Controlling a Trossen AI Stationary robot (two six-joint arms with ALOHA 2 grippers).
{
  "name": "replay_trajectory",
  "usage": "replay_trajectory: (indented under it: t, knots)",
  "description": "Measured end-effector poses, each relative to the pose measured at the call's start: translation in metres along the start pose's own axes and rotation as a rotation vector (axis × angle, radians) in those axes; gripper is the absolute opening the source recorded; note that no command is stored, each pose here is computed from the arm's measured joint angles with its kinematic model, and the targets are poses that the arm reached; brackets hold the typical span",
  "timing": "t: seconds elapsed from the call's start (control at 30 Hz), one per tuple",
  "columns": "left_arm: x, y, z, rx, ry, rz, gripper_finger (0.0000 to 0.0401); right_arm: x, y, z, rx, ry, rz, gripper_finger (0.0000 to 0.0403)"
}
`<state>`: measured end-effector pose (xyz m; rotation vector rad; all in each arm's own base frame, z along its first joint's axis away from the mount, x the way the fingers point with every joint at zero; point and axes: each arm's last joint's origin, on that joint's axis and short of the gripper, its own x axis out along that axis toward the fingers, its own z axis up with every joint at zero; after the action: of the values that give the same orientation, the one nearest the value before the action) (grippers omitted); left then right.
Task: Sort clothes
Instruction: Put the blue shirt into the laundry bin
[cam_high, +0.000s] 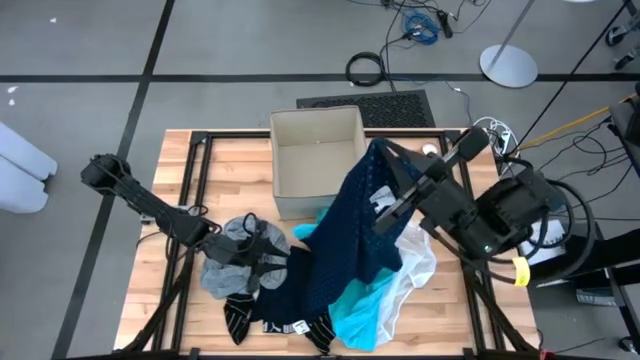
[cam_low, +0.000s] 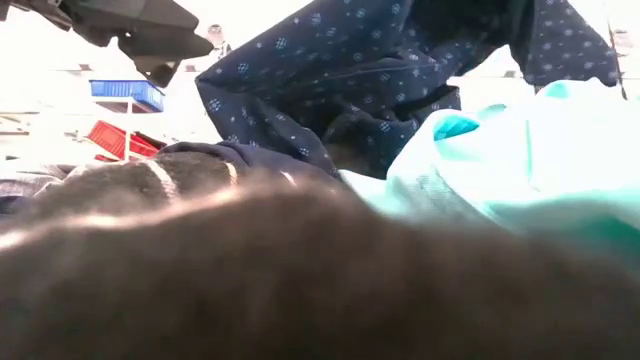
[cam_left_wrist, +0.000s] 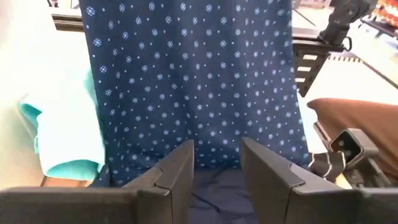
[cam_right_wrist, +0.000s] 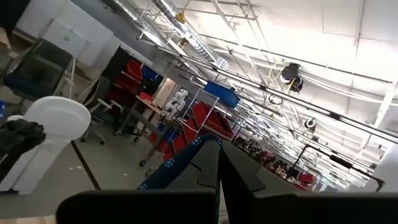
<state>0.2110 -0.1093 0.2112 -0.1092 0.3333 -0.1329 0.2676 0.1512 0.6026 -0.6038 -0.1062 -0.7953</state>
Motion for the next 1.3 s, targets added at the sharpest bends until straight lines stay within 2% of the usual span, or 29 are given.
replay_trajectory:
  t: [0.23,0.33,0.43,0.57,0.73,1.03,1.3]
  knots:
    - [0.007,-0.001,-0.005,0.006,0.012,0.005,0.0138,0.000,-0.001,0.000,0.000,0.001,0.001,0.0000]
    - [0.017,-0.003,-0.008,0.046,-0.022,0.005,0.0138,0.000,-0.001,0.000,-0.002,0.001,0.000,0.0000]
    - [0.029,-0.005,-0.012,0.037,-0.063,0.004,0.0138,0.000,-0.001,0.000,-0.001,0.002,0.000,0.0000]
    - [0.044,-0.002,-0.023,0.036,-0.041,0.026,0.0143,0.000,-0.001,-0.001,-0.002,0.016,-0.002,0.0000]
    - [0.051,0.001,-0.015,0.022,-0.055,0.018,0.0175,0.000,0.001,-0.001,-0.022,0.024,0.008,0.0000]
    - [0.057,0.003,-0.019,0.029,-0.038,0.037,0.0252,0.008,0.004,-0.006,-0.032,0.045,0.004,0.0000]
    - [0.098,0.002,0.013,0.050,-0.099,0.119,0.0267,0.020,0.002,-0.012,-0.034,0.061,-0.032,0.0000]
